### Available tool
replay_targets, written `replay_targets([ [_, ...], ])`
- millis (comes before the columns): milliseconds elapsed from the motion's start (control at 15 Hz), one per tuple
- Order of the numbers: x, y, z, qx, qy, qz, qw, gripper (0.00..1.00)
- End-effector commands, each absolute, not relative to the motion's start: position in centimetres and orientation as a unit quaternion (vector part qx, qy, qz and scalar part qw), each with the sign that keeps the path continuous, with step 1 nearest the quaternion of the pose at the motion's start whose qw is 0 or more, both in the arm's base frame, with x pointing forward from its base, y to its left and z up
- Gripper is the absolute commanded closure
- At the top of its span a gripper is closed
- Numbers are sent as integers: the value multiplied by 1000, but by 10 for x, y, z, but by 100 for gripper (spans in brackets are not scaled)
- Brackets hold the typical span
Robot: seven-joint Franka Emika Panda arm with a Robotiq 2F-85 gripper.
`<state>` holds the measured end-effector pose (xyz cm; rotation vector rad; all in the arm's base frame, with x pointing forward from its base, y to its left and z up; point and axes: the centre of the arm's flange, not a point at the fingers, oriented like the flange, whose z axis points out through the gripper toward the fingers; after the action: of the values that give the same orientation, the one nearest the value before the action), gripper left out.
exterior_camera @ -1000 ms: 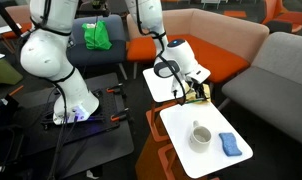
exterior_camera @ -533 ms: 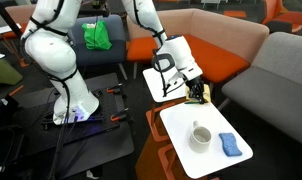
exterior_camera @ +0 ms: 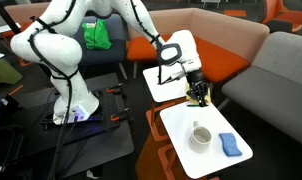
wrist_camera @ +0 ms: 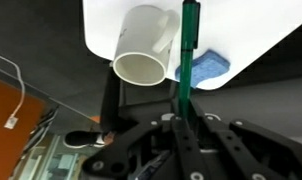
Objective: Get the pen from the table and put it in the mug
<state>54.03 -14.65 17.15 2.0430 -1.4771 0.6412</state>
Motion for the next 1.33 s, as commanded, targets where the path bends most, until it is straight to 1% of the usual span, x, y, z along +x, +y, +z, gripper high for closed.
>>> replay_targets([
  [0, 558, -152, 170, 707, -579, 217, 344, 97],
  [133, 563, -158, 169, 691, -583, 212, 370, 97],
  [400, 574, -164, 173, 675, -588, 213, 391, 97],
  [600, 578, -184, 173, 667, -593, 201, 403, 97],
  [1000, 583, -248, 171, 671, -593, 178, 408, 97],
  [1267, 591, -284, 147, 691, -585, 142, 400, 97],
])
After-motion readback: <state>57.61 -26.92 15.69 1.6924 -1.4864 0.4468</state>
